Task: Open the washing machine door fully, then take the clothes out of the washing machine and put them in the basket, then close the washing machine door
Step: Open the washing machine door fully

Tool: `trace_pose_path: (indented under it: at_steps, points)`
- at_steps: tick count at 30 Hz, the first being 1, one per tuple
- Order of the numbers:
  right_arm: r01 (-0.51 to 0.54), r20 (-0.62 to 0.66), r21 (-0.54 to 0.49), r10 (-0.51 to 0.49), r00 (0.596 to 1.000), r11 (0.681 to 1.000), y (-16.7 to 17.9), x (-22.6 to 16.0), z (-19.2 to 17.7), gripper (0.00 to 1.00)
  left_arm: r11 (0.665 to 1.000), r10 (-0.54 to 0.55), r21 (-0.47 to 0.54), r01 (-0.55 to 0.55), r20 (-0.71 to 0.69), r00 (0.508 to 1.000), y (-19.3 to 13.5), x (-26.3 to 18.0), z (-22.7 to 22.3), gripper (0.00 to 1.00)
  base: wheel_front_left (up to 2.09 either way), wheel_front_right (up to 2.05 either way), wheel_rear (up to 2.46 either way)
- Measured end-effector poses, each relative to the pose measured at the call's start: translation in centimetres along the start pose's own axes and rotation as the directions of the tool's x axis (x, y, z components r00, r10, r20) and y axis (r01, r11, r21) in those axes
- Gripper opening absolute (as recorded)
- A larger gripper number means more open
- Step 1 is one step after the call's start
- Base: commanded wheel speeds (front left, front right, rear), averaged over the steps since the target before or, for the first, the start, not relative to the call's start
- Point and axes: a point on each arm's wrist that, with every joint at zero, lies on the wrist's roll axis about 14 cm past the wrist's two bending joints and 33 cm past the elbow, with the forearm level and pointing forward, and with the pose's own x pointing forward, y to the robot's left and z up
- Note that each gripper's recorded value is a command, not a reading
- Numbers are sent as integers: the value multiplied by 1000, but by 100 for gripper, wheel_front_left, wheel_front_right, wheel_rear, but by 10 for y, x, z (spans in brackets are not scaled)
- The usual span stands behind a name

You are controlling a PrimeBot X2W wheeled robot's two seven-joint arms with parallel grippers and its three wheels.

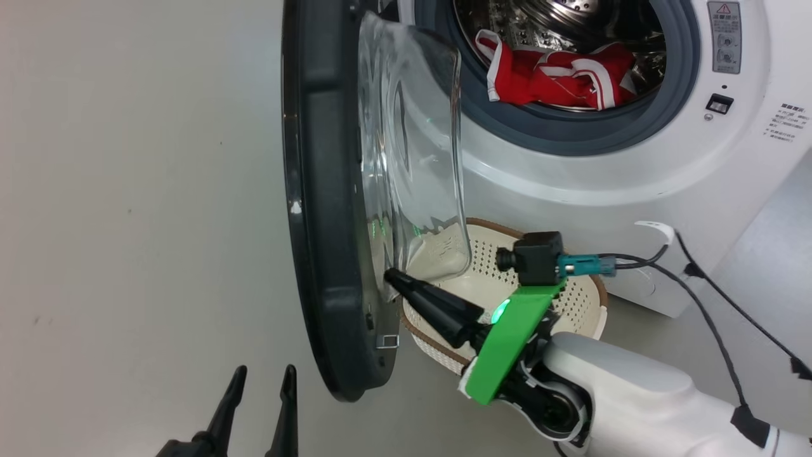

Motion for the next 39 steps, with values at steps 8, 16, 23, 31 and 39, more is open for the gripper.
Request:
trace_pose_path:
  at_steps: [8, 16, 23, 31, 39]
  points:
    - [137, 26, -11, -136, 990, 991, -39, -30, -5, 100, 1000, -27, 12, 27, -5, 1000, -2, -2, -3, 100, 0, 0, 0]
    - [279, 52, -61, -276, 960, 958, -78, -69, -5, 100, 999, -48, 14, 48, -12, 999, -1, -3, -6, 100, 0, 0, 0]
    - [408, 120, -81, -398, 910, 909, -109, -106, 0, 100, 998, -58, 18, 58, -16, 998, -1, -3, -8, 100, 0, 0, 0]
    - [548, 223, -60, -524, 822, 834, -132, -154, 6, 100, 998, -56, 19, 56, -10, 998, 3, -3, -7, 100, 0, 0, 0]
    - [642, 289, -98, -596, 749, 760, -141, -192, 5, 100, 997, -76, 21, 76, -9, 997, 0, -3, -7, 100, 0, 0, 0]
